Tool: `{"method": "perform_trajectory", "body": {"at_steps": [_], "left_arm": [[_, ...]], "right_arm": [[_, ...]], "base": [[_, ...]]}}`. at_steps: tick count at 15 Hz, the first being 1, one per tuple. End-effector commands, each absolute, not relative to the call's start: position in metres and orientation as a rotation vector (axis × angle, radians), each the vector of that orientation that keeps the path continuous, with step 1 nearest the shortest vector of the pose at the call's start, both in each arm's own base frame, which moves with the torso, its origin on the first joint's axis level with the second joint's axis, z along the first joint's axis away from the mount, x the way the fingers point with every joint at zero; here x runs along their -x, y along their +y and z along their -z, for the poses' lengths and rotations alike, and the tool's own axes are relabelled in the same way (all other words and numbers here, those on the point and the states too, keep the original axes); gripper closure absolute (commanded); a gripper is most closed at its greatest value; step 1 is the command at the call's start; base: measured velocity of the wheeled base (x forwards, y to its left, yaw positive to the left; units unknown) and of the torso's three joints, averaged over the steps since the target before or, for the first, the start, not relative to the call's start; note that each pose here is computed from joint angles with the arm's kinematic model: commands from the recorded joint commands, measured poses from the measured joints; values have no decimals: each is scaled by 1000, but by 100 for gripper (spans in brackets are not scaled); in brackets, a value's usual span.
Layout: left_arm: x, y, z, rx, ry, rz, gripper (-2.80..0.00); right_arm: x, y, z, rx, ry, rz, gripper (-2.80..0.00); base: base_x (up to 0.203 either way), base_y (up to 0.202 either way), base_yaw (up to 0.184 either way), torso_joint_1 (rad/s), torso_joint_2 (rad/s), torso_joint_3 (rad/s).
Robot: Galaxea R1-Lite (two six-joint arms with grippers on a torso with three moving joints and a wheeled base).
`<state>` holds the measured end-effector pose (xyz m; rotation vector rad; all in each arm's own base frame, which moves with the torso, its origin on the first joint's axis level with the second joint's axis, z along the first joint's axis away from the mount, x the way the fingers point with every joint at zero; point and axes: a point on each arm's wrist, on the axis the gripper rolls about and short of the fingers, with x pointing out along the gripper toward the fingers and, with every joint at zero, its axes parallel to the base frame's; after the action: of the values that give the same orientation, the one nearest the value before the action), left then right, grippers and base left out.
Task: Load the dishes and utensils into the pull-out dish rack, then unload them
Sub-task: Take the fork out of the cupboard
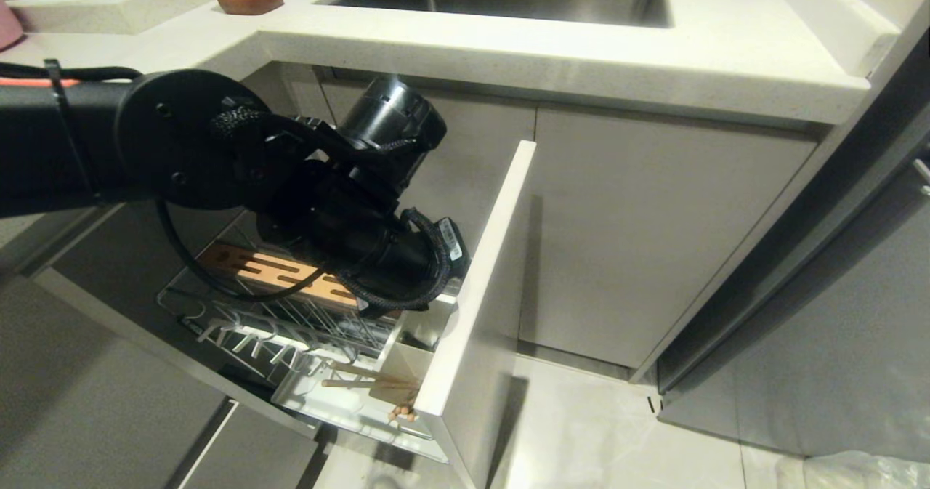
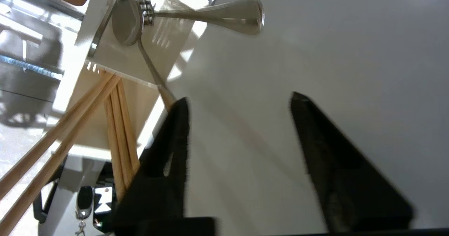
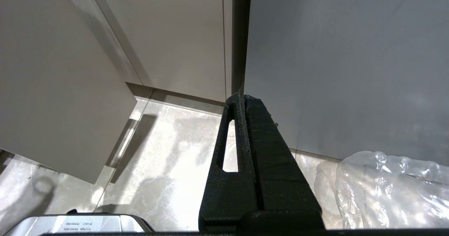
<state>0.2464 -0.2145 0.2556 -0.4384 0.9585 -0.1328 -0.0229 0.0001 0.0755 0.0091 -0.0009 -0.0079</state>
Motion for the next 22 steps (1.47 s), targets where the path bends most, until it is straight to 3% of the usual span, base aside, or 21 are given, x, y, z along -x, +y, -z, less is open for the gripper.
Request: {"method": "perform_trajectory", "body": {"at_steps": [1, 13, 21, 22], "left_arm": [[-255, -222, -250, 427, 963, 121, -280], [-294, -226, -218, 397, 1000, 47, -280], [-297, -227, -220, 403, 990, 52, -280], [-297, -227, -220, 403, 991, 53, 0]], "right_arm": [[23, 0, -75, -9, 0, 8, 0], [23, 0, -75, -9, 0, 8, 0], [23, 0, -75, -9, 0, 8, 0], [23, 0, -75, -9, 0, 8, 0]], "base": [[0, 0, 0, 0, 0, 0], [0, 0, 0, 0, 0, 0], [0, 0, 0, 0, 0, 0], [0, 0, 0, 0, 0, 0]]}}
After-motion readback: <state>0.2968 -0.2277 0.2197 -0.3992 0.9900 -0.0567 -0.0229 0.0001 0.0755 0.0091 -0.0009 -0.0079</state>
